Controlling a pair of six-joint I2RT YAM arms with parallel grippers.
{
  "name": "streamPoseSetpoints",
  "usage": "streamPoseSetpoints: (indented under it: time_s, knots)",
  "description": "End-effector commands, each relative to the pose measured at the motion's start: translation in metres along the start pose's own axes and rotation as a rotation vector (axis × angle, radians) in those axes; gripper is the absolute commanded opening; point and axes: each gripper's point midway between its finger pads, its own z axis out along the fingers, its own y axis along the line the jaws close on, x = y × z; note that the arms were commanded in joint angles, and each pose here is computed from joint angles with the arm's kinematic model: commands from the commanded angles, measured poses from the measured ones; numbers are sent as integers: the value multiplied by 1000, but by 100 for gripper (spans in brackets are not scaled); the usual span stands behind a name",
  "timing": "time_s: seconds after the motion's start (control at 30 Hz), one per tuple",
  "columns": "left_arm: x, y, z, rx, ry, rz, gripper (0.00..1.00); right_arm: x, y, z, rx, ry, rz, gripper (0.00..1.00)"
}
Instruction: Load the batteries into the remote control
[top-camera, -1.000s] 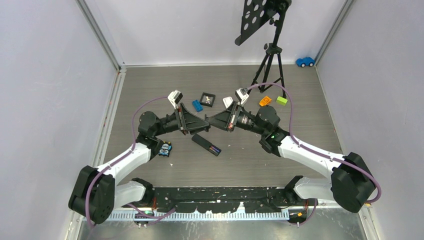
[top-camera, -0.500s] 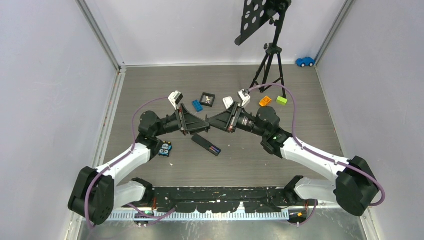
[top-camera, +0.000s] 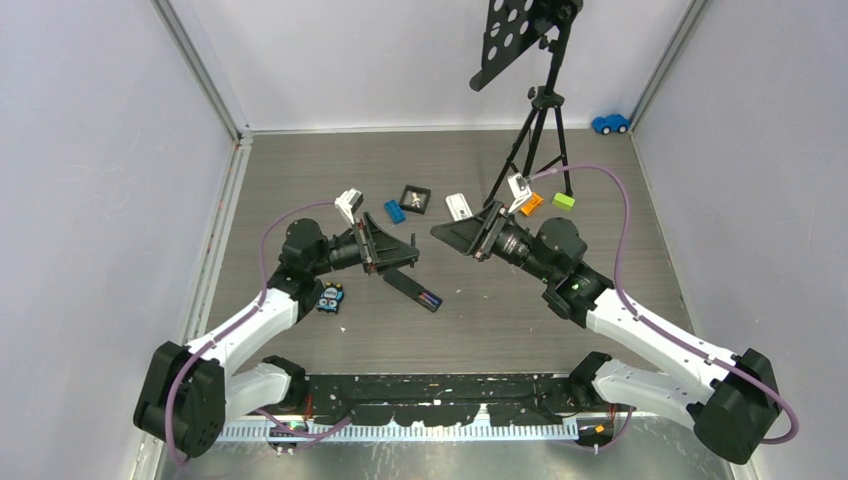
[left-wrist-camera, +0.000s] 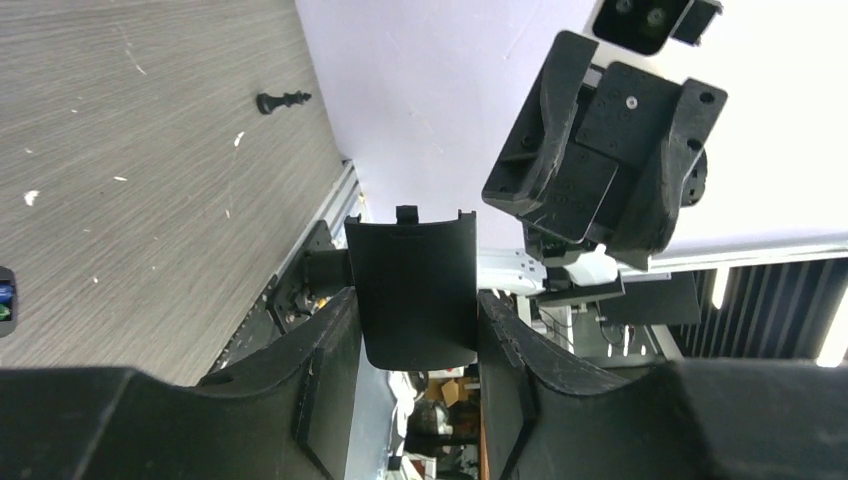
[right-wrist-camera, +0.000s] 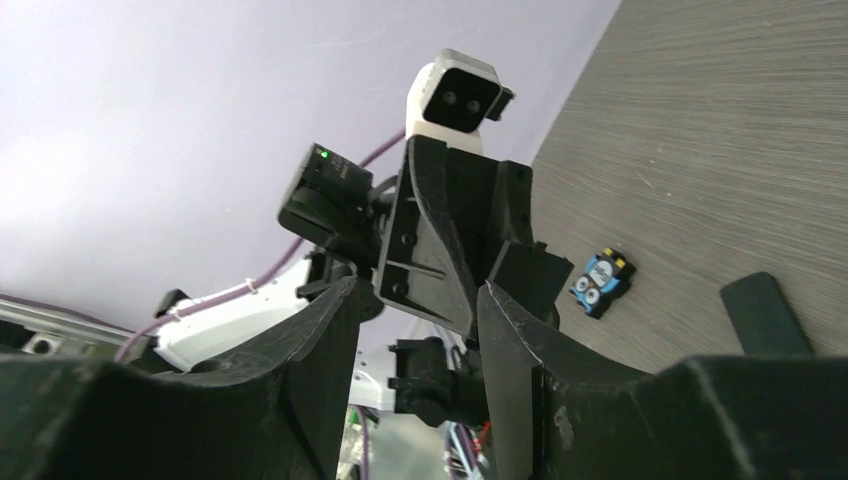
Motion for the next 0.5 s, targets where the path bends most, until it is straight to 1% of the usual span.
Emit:
streamPoseSetpoints:
  time_s: [0.0, 0.07, 0.17, 0.23, 0.33, 0.47]
  knots:
    - [-19, -9, 2, -25, -78, 42, 16, 9, -6, 0, -4, 39, -137, 53]
    - [-26, -2, 2, -72, -120, 8, 16, 20, -11, 0, 16, 65, -239, 55]
    - [-35, 12, 1, -153, -179, -50, 16, 44, -16, 4, 104, 106, -430, 56]
    - [-40, 21, -1, -198, -224, -91, 16, 50, -25, 8, 209, 87, -553, 56]
    - [-44, 29, -5, -227, -267, -135, 16, 49, -39, 14, 334, 48, -624, 57]
    - [-45, 34, -8, -242, -299, -172, 15, 53, -46, 26, 393, 6, -660, 57]
